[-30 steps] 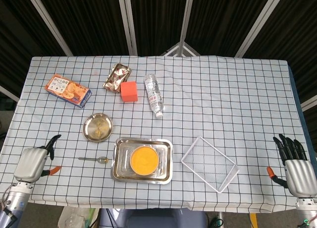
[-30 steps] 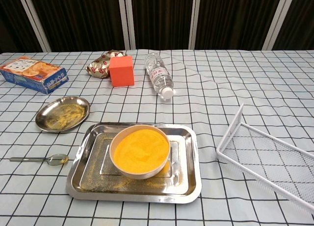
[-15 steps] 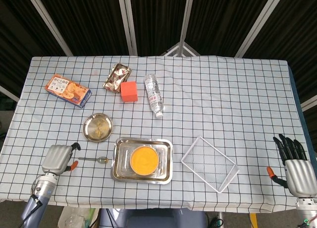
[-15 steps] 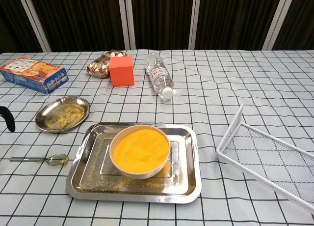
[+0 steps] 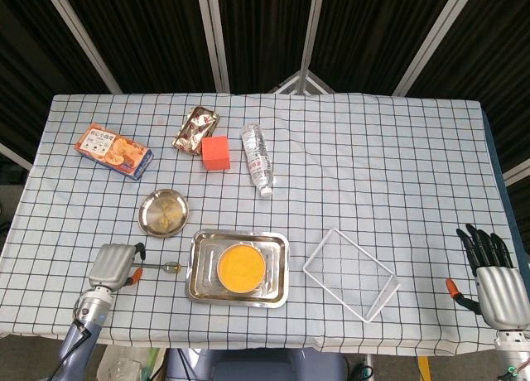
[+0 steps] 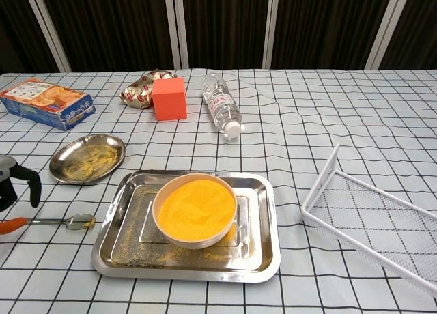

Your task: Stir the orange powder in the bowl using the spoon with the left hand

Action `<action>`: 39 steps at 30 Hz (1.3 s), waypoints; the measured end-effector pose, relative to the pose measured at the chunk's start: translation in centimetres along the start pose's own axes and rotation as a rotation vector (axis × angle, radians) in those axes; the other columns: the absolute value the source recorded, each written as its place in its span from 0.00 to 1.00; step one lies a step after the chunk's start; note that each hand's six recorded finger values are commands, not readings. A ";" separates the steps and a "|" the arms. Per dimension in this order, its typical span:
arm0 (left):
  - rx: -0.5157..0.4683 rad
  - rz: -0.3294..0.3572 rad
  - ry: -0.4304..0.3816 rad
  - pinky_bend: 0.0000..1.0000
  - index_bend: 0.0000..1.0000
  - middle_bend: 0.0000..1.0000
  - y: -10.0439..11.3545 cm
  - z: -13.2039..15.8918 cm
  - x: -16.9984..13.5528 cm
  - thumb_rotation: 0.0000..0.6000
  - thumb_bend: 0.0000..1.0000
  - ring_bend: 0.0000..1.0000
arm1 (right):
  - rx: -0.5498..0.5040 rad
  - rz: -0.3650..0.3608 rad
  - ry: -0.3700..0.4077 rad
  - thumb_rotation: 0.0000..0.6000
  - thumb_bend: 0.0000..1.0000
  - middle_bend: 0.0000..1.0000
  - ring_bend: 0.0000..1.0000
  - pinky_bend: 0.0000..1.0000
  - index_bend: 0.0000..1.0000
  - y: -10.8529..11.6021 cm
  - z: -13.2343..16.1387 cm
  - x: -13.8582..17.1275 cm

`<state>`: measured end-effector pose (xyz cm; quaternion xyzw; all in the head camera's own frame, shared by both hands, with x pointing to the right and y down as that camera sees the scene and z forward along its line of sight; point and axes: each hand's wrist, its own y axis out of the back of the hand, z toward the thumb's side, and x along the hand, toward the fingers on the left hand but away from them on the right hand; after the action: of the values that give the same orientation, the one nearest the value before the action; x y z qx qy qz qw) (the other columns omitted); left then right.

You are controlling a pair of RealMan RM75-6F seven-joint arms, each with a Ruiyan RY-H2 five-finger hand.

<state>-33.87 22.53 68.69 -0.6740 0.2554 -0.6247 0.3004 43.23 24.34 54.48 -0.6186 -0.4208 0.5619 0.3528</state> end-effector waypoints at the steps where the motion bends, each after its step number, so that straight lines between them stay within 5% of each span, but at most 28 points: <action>1: -0.001 0.001 0.001 0.92 0.47 0.89 -0.1 0.0 0.1 1.00 0.47 0.86 | 0.000 0.000 0.000 1.00 0.36 0.00 0.00 0.00 0.00 0.0 0.0 0.0; 39: -0.013 -0.026 0.024 0.92 0.51 0.90 -1.6 0.2 1.2 1.00 0.51 0.86 | -0.007 0.007 -0.011 1.00 0.36 0.00 0.00 0.00 0.00 -0.1 -0.1 0.0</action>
<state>-33.59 22.85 70.66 -0.6715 0.2542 -0.6350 0.2850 43.28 24.36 54.60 -0.6182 -0.4227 0.5649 0.3465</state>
